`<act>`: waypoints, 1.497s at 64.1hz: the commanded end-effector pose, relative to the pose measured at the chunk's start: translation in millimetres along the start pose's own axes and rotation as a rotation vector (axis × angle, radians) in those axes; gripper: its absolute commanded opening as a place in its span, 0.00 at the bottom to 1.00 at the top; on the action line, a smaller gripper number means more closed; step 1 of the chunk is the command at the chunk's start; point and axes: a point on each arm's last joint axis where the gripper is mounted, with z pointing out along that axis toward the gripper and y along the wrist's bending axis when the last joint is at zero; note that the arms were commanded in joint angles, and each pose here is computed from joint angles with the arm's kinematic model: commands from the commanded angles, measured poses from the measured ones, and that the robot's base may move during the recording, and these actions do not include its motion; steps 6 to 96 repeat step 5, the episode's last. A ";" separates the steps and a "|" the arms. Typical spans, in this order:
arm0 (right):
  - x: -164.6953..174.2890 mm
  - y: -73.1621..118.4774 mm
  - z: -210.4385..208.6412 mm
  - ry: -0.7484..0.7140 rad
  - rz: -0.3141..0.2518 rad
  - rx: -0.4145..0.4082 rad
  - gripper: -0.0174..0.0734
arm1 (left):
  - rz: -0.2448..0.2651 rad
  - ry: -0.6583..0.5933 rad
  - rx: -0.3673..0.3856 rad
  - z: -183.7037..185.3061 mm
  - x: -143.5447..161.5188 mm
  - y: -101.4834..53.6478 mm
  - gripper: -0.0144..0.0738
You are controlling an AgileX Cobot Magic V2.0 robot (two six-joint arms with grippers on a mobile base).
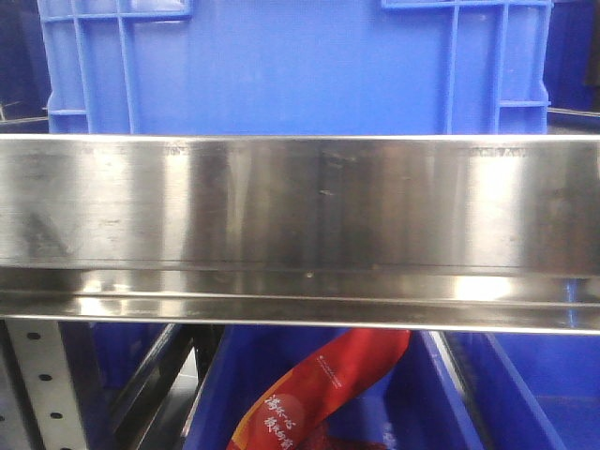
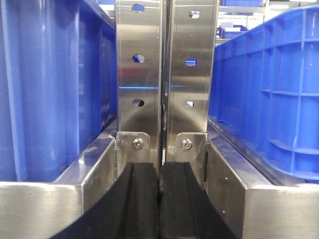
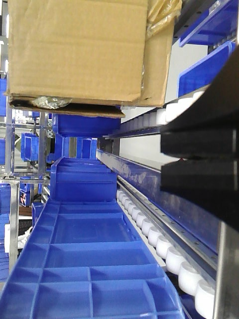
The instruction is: Grab PVC pipe and place in blue bin
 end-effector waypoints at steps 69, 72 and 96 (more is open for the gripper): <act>-1.8 -0.2 -0.3 -0.021 -0.005 0.004 0.01 | 0.001 -0.032 0.005 -0.5 -3.1 -0.3 0.04; -1.8 -0.2 -0.3 -0.021 -0.005 0.004 0.01 | 0.001 -0.032 0.005 -0.5 -3.1 -0.3 0.04; -1.8 -0.2 -0.3 -0.021 -0.005 0.004 0.01 | 0.001 -0.032 0.005 -0.5 -3.1 -0.3 0.04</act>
